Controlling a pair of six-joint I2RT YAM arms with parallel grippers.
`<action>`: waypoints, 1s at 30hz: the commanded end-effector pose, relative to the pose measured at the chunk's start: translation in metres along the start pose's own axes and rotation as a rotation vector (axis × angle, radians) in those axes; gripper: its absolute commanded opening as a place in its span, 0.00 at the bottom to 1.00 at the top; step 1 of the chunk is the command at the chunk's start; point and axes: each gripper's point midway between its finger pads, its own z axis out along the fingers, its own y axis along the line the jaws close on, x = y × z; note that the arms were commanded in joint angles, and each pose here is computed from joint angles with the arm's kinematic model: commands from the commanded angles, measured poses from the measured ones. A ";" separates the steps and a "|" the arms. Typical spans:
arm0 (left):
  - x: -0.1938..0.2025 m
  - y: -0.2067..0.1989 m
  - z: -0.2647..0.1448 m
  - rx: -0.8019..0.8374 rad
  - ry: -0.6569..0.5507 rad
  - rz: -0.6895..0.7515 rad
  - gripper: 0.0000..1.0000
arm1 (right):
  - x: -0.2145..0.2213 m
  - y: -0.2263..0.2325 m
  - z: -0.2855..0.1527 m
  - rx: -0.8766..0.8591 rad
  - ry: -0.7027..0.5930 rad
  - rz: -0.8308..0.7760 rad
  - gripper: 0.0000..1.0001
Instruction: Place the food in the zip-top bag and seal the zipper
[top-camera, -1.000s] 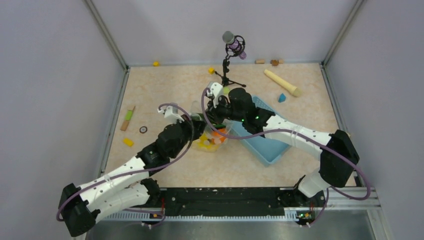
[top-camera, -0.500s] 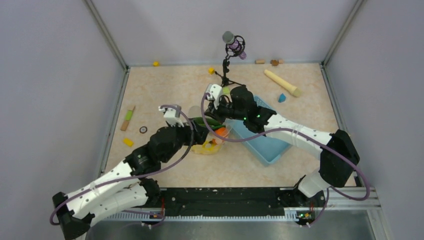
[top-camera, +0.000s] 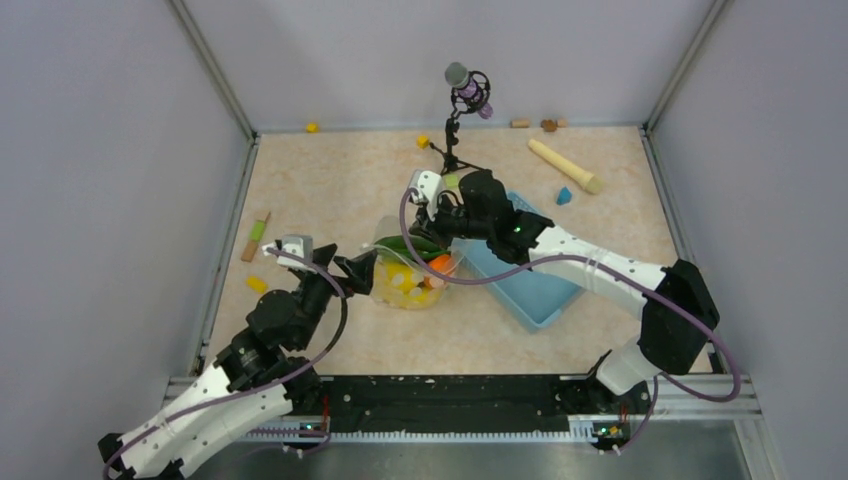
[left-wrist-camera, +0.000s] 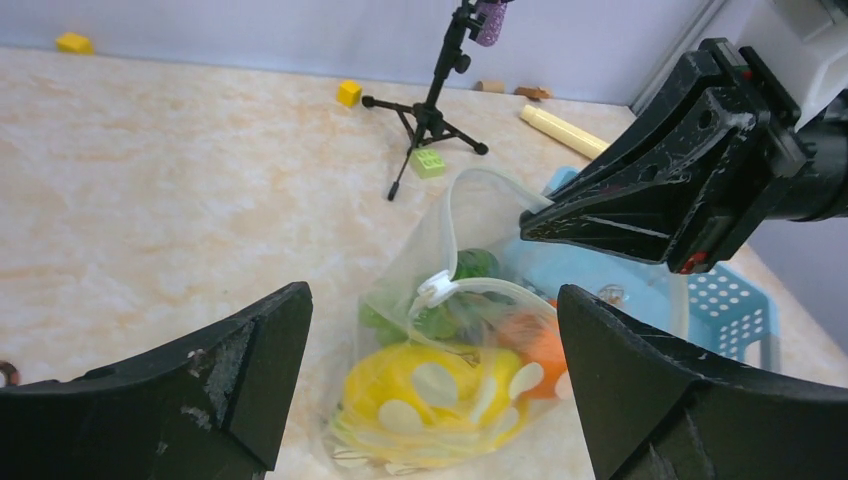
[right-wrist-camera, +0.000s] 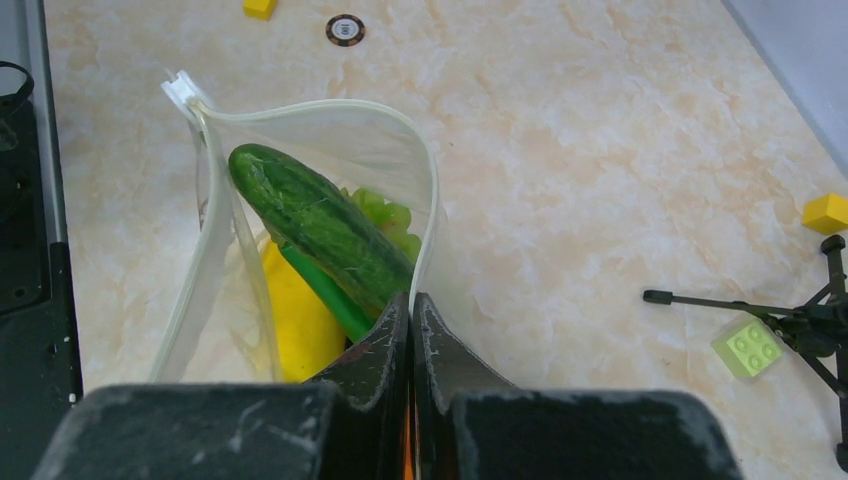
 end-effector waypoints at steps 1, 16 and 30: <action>-0.028 -0.002 0.000 0.054 -0.146 0.096 0.97 | -0.027 -0.009 -0.003 0.013 -0.050 -0.030 0.00; -0.012 0.018 0.044 0.086 -0.131 0.115 0.97 | -0.022 -0.061 0.000 0.143 0.007 -0.036 0.00; 0.018 0.010 0.034 0.455 -0.133 0.070 0.97 | -0.014 -0.080 0.017 0.151 0.071 -0.084 0.00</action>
